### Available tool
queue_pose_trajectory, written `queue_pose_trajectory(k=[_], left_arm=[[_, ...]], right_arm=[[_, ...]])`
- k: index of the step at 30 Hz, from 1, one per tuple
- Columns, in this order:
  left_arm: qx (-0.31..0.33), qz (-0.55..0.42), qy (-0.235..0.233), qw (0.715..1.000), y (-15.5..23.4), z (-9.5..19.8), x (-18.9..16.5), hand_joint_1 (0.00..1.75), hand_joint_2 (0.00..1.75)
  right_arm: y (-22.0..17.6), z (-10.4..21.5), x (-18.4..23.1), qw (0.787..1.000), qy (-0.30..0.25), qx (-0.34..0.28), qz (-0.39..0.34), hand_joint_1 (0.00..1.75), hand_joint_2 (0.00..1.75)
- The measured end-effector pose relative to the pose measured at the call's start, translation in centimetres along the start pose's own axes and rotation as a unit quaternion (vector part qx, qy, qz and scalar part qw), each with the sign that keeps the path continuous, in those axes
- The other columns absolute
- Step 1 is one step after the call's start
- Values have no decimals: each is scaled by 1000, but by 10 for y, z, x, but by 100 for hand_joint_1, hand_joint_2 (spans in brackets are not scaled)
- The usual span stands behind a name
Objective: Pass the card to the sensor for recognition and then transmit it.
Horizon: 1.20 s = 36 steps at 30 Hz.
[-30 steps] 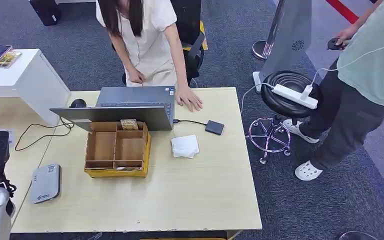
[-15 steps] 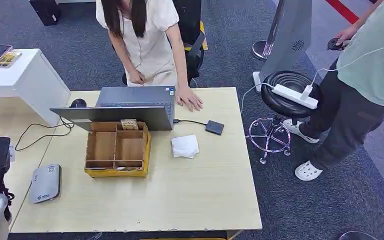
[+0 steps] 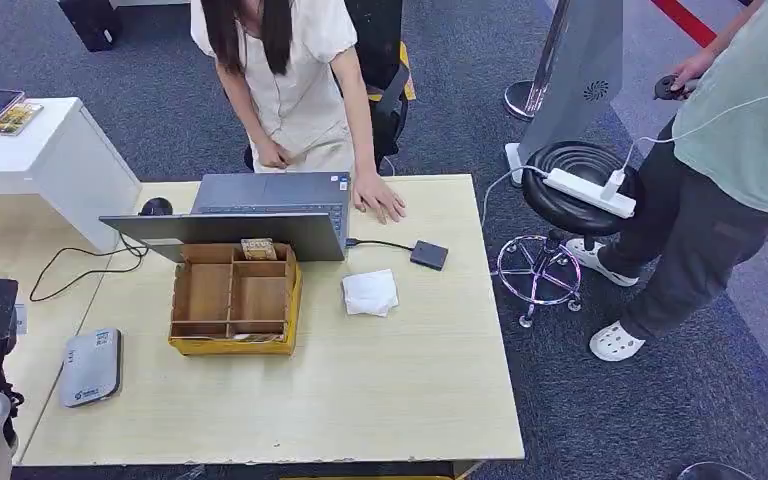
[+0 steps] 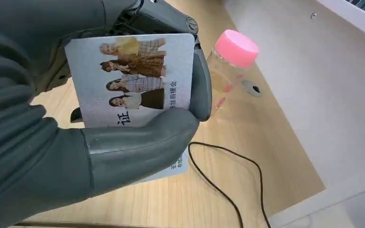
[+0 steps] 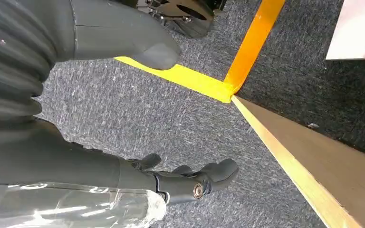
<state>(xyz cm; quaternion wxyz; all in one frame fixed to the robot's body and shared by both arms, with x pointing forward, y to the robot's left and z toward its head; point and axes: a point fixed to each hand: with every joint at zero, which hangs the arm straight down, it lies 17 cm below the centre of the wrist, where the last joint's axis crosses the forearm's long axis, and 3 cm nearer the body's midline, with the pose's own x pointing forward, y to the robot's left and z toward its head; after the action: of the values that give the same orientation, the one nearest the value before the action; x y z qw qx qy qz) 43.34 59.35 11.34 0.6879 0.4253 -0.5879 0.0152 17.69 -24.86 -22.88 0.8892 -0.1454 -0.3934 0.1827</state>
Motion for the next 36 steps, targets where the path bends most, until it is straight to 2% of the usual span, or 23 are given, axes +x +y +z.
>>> queue_pose_trajectory(k=[11, 13, 15, 28, 36], left_arm=[[-5, 5, 9, 1000, -1, 0, -6, 175, 175], [-22, 4, 16, 1000, -7, 3, -10, 175, 175], [-84, -18, 42, 995, -25, 14, -30, 175, 175], [-110, -54, 69, 990, -25, 22, -56, 175, 175], [-166, -54, 90, 981, -39, 37, -73, 175, 175]], right_arm=[[0, 0, 0, 1000, 0, 0, 0, 0, 175], [1, 0, 1, 1000, -1, 0, 0, 0, 175], [1, 1, 0, 1000, -2, 1, 1, 0, 175], [2, 2, 0, 1000, -3, 5, 5, 0, 175], [3, 1, 0, 1000, -6, 7, 8, 0, 175]])
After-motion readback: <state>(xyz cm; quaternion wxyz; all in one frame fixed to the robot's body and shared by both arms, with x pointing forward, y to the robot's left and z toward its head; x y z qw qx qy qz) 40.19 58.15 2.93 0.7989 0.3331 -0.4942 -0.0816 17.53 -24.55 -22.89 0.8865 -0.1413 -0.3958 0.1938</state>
